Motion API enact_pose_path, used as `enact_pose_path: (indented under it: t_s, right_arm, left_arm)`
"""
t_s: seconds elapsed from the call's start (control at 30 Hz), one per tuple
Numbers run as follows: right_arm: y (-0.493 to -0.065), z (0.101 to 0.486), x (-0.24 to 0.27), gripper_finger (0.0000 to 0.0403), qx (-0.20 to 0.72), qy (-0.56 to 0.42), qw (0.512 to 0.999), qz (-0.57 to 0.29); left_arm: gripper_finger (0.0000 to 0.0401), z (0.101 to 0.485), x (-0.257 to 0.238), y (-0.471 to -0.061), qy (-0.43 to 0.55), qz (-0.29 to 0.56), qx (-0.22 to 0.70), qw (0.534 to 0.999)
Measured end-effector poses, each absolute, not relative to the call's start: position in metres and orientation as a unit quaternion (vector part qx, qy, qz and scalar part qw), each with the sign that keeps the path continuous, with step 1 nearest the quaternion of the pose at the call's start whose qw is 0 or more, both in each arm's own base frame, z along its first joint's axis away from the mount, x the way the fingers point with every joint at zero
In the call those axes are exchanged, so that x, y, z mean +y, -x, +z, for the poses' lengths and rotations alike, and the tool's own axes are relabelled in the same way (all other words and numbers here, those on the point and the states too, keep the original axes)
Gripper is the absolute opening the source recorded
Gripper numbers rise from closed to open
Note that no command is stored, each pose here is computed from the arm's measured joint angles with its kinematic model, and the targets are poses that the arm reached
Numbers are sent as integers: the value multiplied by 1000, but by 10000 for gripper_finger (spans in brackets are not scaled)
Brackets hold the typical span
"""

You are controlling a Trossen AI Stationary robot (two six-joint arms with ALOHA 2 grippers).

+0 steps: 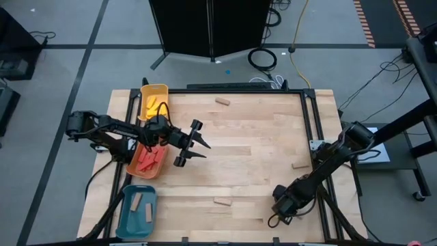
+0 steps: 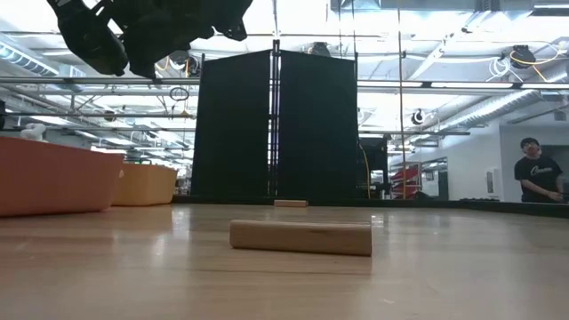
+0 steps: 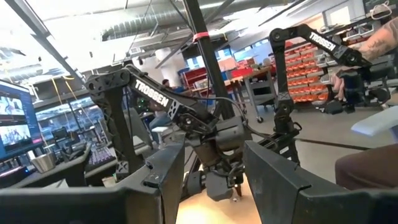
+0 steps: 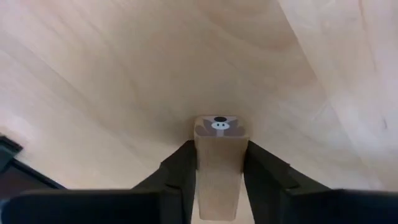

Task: Sort blocks
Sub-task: Put the bottom right brown block in the blue bin

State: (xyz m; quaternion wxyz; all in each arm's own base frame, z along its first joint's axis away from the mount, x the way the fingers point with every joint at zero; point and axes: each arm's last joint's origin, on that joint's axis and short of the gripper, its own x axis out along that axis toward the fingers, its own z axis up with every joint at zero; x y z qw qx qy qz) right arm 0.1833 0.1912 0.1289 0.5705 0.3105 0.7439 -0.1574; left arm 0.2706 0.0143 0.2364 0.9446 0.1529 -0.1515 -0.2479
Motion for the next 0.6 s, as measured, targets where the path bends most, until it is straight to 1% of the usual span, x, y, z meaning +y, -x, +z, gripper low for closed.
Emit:
enact_pose_path:
  t_s: [0.13,0.27,0.4,0.5,0.6]
  right_arm:
    - [-191,139,191,81,738,-293,583,-173]
    - [-203,151,189,87,705,-281,621,-197]
    - [-217,165,187,89,676,-288,646,-208]
    - [-232,178,185,90,634,-300,678,-219]
    - [-247,195,186,90,587,-291,725,-212]
  left_arm:
    - [161,236,14,-271,-153,-248,-152,945]
    - [161,237,15,-271,-153,-245,-153,945]
    - [161,237,15,-271,-153,-244,-153,945]
    - [161,237,15,-271,-153,-243,-153,945]
    - [161,237,15,-271,-152,-243,-152,946]
